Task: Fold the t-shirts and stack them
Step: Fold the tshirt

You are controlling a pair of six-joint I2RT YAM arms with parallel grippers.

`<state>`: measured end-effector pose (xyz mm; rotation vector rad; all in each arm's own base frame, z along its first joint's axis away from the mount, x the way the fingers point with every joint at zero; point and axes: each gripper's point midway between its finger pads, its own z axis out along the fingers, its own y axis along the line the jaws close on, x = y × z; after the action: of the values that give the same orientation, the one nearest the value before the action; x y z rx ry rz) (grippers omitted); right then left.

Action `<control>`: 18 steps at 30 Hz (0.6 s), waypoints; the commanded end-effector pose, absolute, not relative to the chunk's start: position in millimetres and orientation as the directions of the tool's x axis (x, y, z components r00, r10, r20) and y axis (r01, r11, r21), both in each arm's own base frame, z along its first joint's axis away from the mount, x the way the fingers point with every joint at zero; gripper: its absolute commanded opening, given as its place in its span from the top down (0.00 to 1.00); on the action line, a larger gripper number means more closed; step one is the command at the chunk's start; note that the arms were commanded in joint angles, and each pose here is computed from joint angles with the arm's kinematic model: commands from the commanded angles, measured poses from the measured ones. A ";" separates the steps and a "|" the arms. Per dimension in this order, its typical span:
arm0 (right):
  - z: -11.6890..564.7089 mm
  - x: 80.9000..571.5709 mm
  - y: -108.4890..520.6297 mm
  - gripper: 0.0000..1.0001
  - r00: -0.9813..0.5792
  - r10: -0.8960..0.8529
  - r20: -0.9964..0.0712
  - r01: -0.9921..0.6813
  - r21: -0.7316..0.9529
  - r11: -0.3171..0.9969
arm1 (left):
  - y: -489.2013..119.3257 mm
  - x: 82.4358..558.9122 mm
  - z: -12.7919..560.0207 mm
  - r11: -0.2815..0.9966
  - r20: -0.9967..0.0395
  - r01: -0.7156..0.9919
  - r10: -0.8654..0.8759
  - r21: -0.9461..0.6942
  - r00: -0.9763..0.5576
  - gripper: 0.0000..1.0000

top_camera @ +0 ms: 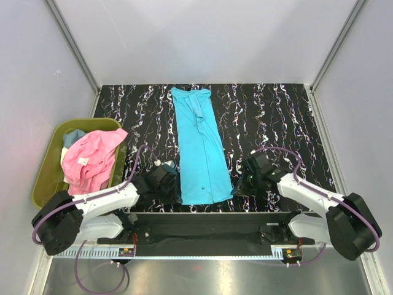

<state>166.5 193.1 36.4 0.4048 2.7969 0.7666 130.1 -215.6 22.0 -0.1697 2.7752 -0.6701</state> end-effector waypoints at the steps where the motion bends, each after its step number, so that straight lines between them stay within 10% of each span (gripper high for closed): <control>1: 41.2 159.9 199.1 1.00 -0.924 0.365 -0.112 0.254 0.534 0.806 | -208.5 128.5 25.3 0.900 -0.257 -0.036 -0.162 -0.435 -0.953 1.00; 18: 40.7 159.3 214.5 1.00 -0.929 0.340 -0.145 0.232 0.487 0.842 | -224.8 122.4 39.5 0.836 -0.248 0.002 -0.161 -0.549 -0.955 1.00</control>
<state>146.2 209.3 31.3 0.4444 2.8295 0.7232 114.4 -203.6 25.3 -0.1904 2.7607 -0.7240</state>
